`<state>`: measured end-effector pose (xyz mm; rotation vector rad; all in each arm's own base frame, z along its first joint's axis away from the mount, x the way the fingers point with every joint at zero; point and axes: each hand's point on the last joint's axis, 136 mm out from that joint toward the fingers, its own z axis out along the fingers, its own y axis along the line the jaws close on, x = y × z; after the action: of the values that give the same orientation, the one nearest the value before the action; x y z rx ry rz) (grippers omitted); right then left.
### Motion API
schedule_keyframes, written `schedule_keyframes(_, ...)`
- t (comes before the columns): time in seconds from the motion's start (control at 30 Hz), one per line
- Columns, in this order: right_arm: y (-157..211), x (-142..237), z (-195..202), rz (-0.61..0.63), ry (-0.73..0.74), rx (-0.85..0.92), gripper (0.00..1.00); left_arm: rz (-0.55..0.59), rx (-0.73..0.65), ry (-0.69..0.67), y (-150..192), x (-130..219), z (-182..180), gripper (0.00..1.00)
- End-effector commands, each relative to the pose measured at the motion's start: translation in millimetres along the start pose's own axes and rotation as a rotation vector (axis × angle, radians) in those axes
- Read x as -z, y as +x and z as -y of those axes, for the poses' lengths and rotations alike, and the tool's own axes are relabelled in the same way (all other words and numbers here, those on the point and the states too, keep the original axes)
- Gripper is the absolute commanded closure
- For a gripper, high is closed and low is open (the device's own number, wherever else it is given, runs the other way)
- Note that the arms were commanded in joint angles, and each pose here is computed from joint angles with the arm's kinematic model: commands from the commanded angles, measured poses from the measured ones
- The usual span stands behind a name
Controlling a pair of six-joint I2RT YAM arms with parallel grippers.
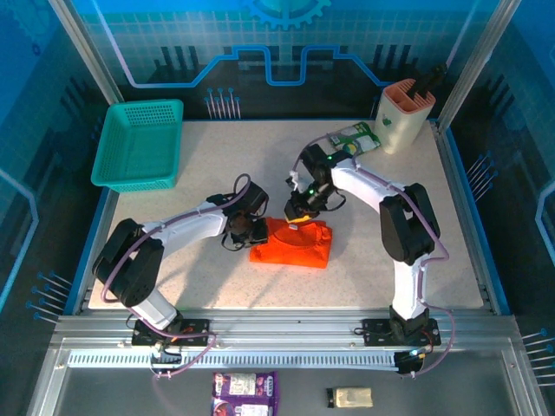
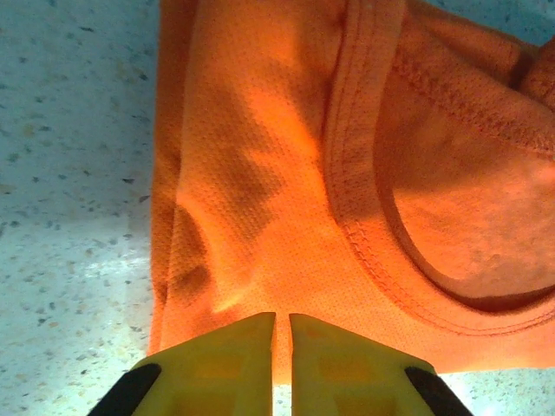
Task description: Fold the inside-out t-shirt
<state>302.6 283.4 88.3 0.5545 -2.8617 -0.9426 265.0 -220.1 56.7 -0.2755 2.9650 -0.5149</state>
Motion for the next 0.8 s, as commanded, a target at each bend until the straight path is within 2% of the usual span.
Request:
schedule_keyframes(0.0,-2,-17,-18,0.002,-0.106,-0.018,0.69,-0.033,0.001,0.023,4,-7,3,0.88)
schedule_keyframes(0.17,-11,-41,22,0.004,0.016,-0.083,0.72,-0.020,-0.007,0.046,3,1,8,0.88)
schedule_keyframes(0.33,-8,-49,30,-0.028,0.046,-0.089,0.75,-0.024,-0.030,0.109,2,9,29,0.89)
schedule_keyframes(0.53,-11,3,-17,0.101,-0.002,-0.049,0.71,-0.058,-0.076,0.139,1,0,62,0.89)
schedule_keyframes(0.67,4,33,-13,0.174,0.018,-0.109,0.71,-0.095,-0.112,0.138,6,-14,78,0.91)
schedule_keyframes(0.77,22,38,3,0.185,0.034,-0.163,0.71,-0.117,-0.117,0.091,10,-26,72,0.92)
